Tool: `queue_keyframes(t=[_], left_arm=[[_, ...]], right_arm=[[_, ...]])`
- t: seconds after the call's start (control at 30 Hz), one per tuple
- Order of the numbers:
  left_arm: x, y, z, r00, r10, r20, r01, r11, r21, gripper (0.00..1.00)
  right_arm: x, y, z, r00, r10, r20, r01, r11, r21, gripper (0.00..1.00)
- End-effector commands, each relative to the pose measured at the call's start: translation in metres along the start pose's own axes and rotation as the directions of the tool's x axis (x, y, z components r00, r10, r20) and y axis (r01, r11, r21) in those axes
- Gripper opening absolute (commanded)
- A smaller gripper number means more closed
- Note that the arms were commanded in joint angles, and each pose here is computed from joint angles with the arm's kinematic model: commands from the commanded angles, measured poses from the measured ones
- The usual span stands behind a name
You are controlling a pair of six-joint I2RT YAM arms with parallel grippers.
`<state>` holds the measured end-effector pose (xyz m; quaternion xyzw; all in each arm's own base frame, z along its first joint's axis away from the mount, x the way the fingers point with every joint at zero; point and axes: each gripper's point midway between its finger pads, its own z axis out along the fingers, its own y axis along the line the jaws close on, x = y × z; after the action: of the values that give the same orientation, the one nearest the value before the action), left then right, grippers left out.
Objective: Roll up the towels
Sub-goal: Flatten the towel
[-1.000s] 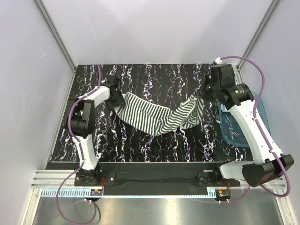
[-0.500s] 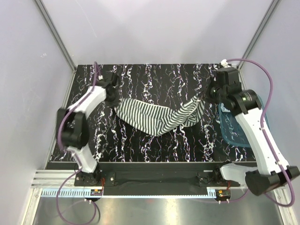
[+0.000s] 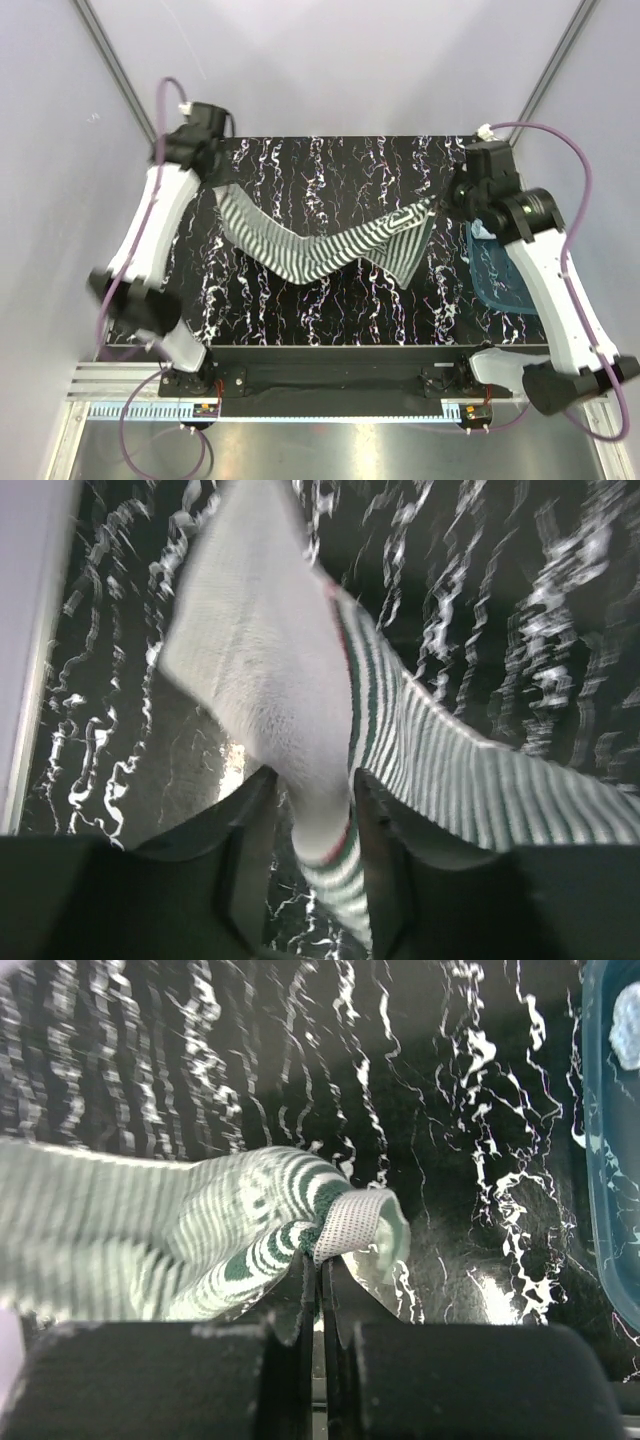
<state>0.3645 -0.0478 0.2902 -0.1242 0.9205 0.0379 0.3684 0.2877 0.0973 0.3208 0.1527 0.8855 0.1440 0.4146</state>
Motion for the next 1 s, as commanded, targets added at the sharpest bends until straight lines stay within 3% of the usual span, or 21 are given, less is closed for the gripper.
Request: queue_keyframes(t=[0.0, 0.17, 0.27, 0.4, 0.43, 0.5, 0.77, 0.83, 0.97], left_arm=[[0.049, -0.007, 0.09, 0.955, 0.103, -0.28, -0.121, 0.991, -0.049, 0.45], [0.052, -0.048, 0.171, 0.924, 0.127, -0.362, -0.132, 0.991, 0.011, 0.48], [0.061, -0.055, 0.181, 0.902, 0.168, -0.397, -0.192, 0.981, -0.02, 0.51], [0.074, -0.045, 0.167, 0.922, 0.144, -0.359, -0.174, 0.983, -0.052, 0.6], [0.061, -0.039, 0.148, 0.947, 0.105, -0.304, -0.128, 0.99, -0.056, 0.62], [0.079, -0.025, 0.147, 0.949, 0.068, -0.308, -0.094, 0.993, -0.072, 0.63], [0.087, 0.012, 0.109, 0.981, -0.082, -0.178, 0.067, 0.994, -0.086, 0.63], [0.094, 0.019, 0.112, 0.978, -0.11, -0.179, 0.095, 0.992, -0.088, 0.63], [0.14, 0.016, 0.13, 0.926, -0.2, -0.319, 0.21, 0.978, -0.003, 0.64]], right_arm=[[0.0, -0.006, 0.035, 1.0, -0.02, -0.019, 0.022, 0.998, 0.061, 0.0], [0.007, -0.014, 0.073, 0.996, -0.003, -0.084, 0.009, 0.997, 0.074, 0.0], [0.007, -0.019, 0.083, 0.995, 0.008, -0.103, 0.0, 0.997, 0.082, 0.0], [0.003, -0.027, 0.084, 0.996, -0.002, -0.091, 0.01, 0.995, 0.095, 0.0], [0.004, -0.028, 0.085, 0.995, 0.001, -0.096, 0.009, 0.995, 0.098, 0.0], [0.005, -0.03, 0.087, 0.994, 0.004, -0.107, 0.007, 0.995, 0.1, 0.0], [0.008, -0.029, 0.077, 0.995, 0.009, -0.103, -0.001, 0.997, 0.081, 0.0], [0.011, -0.028, 0.074, 0.994, 0.009, -0.108, -0.001, 0.997, 0.072, 0.0], [0.017, -0.028, 0.07, 0.992, 0.006, -0.125, 0.002, 0.998, 0.062, 0.0]])
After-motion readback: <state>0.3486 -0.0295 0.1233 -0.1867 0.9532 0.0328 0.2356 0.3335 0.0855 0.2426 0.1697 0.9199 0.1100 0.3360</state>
